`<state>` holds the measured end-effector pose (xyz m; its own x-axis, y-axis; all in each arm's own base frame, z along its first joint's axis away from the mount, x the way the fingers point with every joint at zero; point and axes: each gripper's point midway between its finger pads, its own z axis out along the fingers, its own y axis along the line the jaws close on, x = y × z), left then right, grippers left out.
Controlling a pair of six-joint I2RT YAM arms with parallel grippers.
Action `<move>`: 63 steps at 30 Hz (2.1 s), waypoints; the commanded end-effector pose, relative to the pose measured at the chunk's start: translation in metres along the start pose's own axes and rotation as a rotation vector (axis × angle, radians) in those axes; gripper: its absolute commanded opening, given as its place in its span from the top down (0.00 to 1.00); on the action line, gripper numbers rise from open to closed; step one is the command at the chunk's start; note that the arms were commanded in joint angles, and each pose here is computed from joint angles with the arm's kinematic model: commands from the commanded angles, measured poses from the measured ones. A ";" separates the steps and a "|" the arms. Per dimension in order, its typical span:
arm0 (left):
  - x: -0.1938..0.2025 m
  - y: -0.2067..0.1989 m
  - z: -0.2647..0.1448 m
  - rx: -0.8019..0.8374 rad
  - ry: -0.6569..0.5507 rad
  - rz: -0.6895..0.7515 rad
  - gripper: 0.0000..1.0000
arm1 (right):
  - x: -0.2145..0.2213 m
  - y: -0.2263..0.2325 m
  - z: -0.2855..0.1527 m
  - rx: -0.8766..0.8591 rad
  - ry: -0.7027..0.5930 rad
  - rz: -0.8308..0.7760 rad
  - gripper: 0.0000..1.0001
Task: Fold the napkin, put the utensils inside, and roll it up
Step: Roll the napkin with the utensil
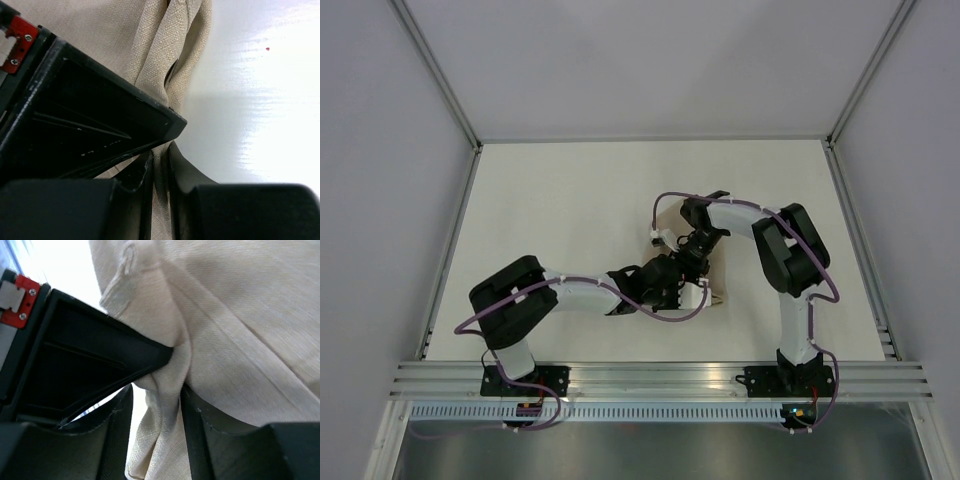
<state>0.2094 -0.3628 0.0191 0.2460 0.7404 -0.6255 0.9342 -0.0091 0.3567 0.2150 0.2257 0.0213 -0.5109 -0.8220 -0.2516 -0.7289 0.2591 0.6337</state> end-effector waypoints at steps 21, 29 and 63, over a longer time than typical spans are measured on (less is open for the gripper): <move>0.022 -0.032 0.015 0.453 0.117 -0.491 0.98 | -0.020 -0.064 -0.137 0.518 -0.481 0.038 0.45; 0.031 -0.035 0.015 0.651 0.160 -0.729 0.98 | 0.001 -0.053 -0.162 0.597 -0.588 -0.032 0.47; 0.030 -0.010 0.034 0.820 0.214 -1.028 0.98 | -0.006 -0.001 -0.028 0.683 -0.308 -0.643 0.38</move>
<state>0.2209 -0.3811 0.0173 -0.6300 0.7018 -0.3326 0.5747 0.1332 -0.8075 0.2171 0.2059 0.0377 0.0068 -0.7723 -0.6352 -0.9764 0.1320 -0.1710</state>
